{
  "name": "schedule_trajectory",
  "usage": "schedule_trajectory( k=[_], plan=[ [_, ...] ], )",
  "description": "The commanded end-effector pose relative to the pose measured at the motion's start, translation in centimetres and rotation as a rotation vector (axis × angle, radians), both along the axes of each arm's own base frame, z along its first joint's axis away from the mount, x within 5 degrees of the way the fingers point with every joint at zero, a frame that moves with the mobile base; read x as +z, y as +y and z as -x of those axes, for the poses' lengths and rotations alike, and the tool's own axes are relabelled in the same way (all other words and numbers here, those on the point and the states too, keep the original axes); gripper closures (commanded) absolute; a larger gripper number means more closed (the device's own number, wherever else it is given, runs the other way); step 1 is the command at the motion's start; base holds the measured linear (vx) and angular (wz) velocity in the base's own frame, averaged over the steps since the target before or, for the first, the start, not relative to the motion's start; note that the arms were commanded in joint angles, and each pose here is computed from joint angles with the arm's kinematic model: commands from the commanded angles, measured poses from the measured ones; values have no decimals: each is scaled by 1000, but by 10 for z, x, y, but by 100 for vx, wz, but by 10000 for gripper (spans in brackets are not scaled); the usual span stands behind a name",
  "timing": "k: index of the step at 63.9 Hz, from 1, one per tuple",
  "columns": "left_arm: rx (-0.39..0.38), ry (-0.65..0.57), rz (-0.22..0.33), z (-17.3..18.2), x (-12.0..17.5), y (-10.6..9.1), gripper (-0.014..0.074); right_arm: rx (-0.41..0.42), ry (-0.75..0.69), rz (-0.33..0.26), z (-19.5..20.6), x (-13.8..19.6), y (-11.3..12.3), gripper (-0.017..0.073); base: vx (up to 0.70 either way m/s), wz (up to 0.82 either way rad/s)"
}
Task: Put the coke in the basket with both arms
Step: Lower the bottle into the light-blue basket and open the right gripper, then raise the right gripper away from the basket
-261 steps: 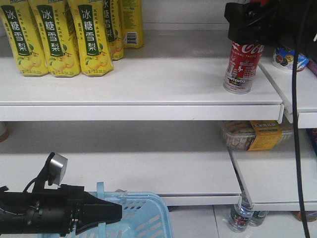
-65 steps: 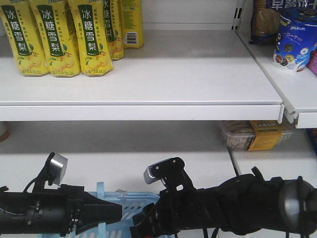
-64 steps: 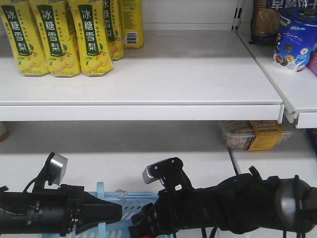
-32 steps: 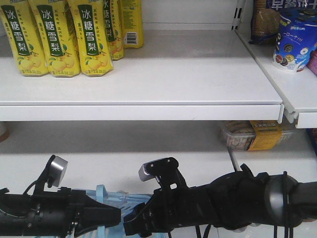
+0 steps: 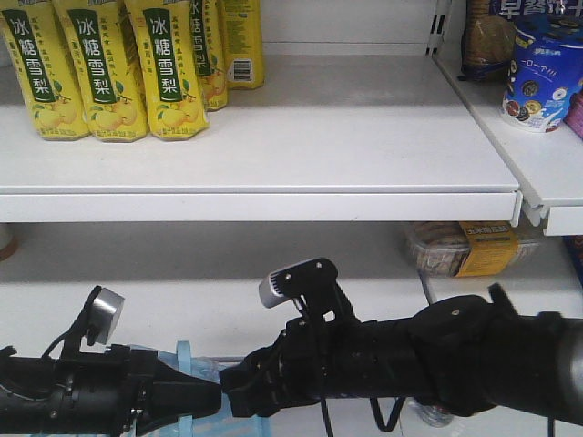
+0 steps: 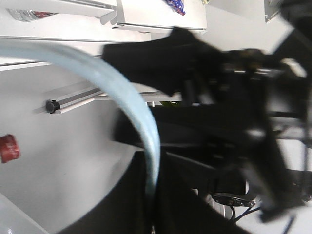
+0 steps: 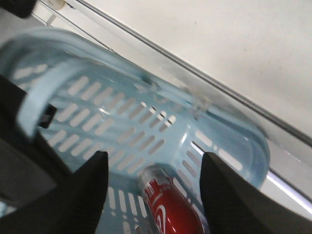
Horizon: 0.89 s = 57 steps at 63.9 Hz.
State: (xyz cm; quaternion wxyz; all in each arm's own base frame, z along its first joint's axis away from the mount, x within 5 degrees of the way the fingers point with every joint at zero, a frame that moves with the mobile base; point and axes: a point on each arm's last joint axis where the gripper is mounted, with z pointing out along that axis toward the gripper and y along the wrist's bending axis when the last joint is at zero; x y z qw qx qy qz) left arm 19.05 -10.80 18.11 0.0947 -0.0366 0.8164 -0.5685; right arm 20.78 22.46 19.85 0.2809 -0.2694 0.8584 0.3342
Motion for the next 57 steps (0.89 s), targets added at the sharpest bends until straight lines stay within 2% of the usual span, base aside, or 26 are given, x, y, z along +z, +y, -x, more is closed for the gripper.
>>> schedule_trajectory(
  k=[1,20,27,34,43,51,57],
  plan=[
    [26,-51,171,-4,25,-4,600,-5,-88,-58,4,37,-6,141,0,0],
    [26,-51,171,-4,25,-4,600,-46,-352,-68,29,104,-42,141,0,0],
    [26,-51,171,-4,25,-4,600,-60,-452,-49,36,120,-55,141,0,0],
    [26,-51,171,-4,25,-4,600,-116,-473,-15,35,128,-75,141,0,0],
    [26,-51,171,-4,25,-4,600,-262,-433,50,28,132,-113,141,0,0],
    [26,-51,171,-4,25,-4,600,-371,-484,138,30,141,-147,141,0,0],
    [26,-51,171,-4,25,-4,600,-439,-577,205,37,152,-169,144,0,0]
  ],
)
